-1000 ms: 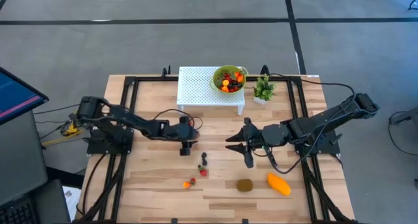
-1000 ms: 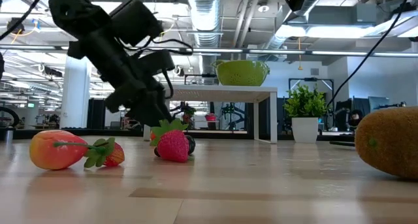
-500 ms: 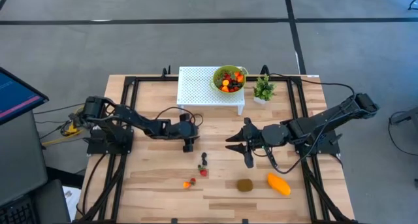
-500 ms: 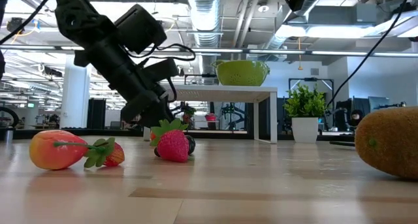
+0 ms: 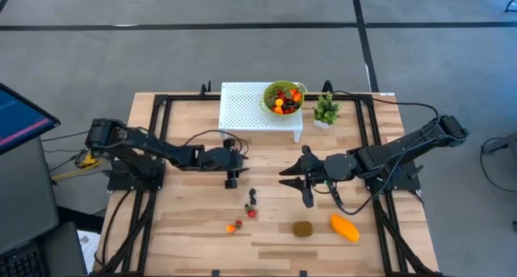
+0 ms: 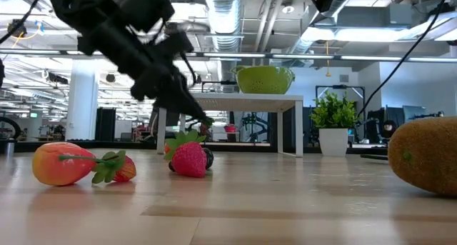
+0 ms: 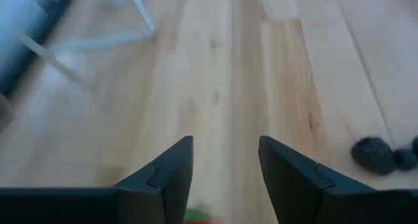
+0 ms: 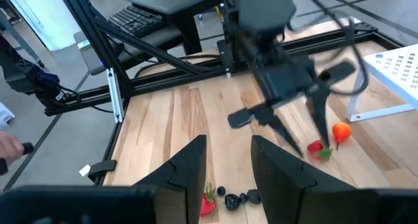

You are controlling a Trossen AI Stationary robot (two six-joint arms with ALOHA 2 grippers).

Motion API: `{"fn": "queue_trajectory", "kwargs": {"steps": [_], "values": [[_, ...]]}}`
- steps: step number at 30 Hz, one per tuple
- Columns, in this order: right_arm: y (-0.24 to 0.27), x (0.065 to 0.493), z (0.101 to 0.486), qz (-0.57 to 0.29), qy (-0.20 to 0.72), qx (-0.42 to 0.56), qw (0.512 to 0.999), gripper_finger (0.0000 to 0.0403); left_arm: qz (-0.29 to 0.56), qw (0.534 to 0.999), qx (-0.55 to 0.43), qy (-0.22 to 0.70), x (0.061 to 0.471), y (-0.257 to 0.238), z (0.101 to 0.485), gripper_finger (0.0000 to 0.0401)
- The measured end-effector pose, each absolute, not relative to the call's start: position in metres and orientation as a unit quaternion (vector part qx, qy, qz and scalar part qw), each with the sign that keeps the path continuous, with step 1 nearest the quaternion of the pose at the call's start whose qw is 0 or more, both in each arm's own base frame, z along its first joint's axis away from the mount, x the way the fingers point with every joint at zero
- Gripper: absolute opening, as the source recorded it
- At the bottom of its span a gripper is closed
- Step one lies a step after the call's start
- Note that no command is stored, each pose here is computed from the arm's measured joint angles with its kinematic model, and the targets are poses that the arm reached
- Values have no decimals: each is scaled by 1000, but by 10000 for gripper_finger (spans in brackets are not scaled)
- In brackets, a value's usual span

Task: Pick & Place Fruit
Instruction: Put the red strawberry into the green strainer bowl

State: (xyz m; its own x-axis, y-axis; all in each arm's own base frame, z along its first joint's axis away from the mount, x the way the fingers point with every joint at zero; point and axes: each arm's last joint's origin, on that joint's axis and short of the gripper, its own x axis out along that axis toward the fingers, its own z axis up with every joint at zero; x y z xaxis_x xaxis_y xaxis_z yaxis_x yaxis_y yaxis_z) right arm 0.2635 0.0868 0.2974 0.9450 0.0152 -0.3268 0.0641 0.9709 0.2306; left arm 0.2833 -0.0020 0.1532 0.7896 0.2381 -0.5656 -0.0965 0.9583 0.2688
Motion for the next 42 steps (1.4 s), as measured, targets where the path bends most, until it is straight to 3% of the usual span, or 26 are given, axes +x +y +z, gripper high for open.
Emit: {"fn": "queue_trajectory", "kwargs": {"steps": [9, 32, 42], "values": [[87, 264, 298, -12, 163, 123, 979, 115, 111, 923, 144, 340, 269, 17, 168, 167], [87, 264, 298, -11, 161, 125, 979, 115, 69, 891, 102, 436, 280, 17, 108, 167], [87, 264, 298, -11, 161, 125, 979, 115, 64, 910, 88, 400, 276, 10, 132, 167]]}}
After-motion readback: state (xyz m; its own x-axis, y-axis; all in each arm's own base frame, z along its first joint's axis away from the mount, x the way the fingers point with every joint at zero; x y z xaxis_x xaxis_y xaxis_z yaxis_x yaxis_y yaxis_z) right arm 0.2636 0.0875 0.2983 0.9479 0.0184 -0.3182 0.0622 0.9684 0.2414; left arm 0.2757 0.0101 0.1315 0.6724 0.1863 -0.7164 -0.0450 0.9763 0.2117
